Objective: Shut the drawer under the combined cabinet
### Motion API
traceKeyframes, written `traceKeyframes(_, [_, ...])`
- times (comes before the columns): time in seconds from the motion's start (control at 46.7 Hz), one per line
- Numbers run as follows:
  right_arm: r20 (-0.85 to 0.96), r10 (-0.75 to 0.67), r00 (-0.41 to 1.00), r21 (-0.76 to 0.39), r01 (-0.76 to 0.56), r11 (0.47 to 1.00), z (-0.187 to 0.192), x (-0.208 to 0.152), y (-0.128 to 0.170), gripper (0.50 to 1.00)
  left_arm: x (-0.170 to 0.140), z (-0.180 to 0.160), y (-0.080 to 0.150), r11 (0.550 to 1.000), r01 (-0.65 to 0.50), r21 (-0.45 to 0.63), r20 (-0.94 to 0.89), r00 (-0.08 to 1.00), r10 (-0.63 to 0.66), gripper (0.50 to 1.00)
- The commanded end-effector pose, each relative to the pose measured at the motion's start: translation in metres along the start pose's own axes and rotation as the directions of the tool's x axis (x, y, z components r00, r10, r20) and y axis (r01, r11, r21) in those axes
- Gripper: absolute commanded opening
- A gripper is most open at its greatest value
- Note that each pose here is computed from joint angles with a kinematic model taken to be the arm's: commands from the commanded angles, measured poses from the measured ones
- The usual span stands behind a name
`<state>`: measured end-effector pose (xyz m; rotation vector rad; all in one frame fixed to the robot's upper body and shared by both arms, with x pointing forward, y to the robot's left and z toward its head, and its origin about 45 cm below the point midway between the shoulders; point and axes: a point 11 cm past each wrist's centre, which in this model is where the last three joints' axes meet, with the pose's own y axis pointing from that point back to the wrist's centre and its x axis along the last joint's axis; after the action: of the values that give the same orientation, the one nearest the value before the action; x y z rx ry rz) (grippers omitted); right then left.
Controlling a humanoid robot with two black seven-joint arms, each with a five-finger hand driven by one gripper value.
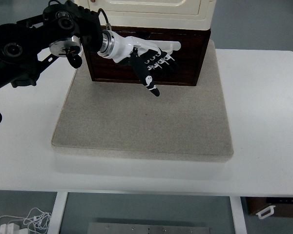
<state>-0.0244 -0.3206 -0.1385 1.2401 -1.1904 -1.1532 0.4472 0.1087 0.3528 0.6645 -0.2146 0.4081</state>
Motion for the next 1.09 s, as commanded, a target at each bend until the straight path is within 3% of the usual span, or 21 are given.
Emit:
traceKeyframes(0.0, [0.0, -0.001, 1.0, 0.0, 0.001, 1.0, 0.0, 0.0, 0.0, 0.952, 0.0, 0.016, 0.003, 0.994, 0.011, -0.104, -0.064, 0.998, -0.018, 1.0])
traceKeyframes(0.257, [0.0, -0.001, 1.0, 0.0, 0.001, 1.0, 0.0, 0.0, 0.0, 0.952, 0.006, 0.066, 0.024, 0.935, 0.005, -0.353, -0.164, 0.984, -0.067, 1.0])
traceKeyframes(0.535, [0.0, 0.001, 1.0, 0.0, -0.001, 1.0, 0.0, 0.0, 0.0, 0.952, 0.031, 0.106, 0.066, 0.811, -0.085, -0.579, -0.228, 0.972, -0.061, 1.0])
traceKeyframes(0.685, [0.0, 0.001, 1.0, 0.0, -0.001, 1.0, 0.0, 0.0, 0.0, 0.952, 0.049, 0.121, 0.098, 0.694, -0.162, -0.701, -0.266, 0.963, -0.044, 1.0])
traceKeyframes(0.835, [0.0, 0.001, 1.0, 0.0, -0.001, 1.0, 0.0, 0.0, 0.0, 0.952, 0.074, 0.133, 0.146, 0.524, -0.265, -0.809, -0.32, 0.947, -0.015, 1.0])
traceKeyframes(1.071, [0.0, 0.001, 1.0, 0.0, -0.001, 1.0, 0.0, 0.0, 0.0, 0.952, 0.119, 0.109, 0.206, 0.307, -0.453, -0.837, -0.47, 0.883, 0.022, 1.0])
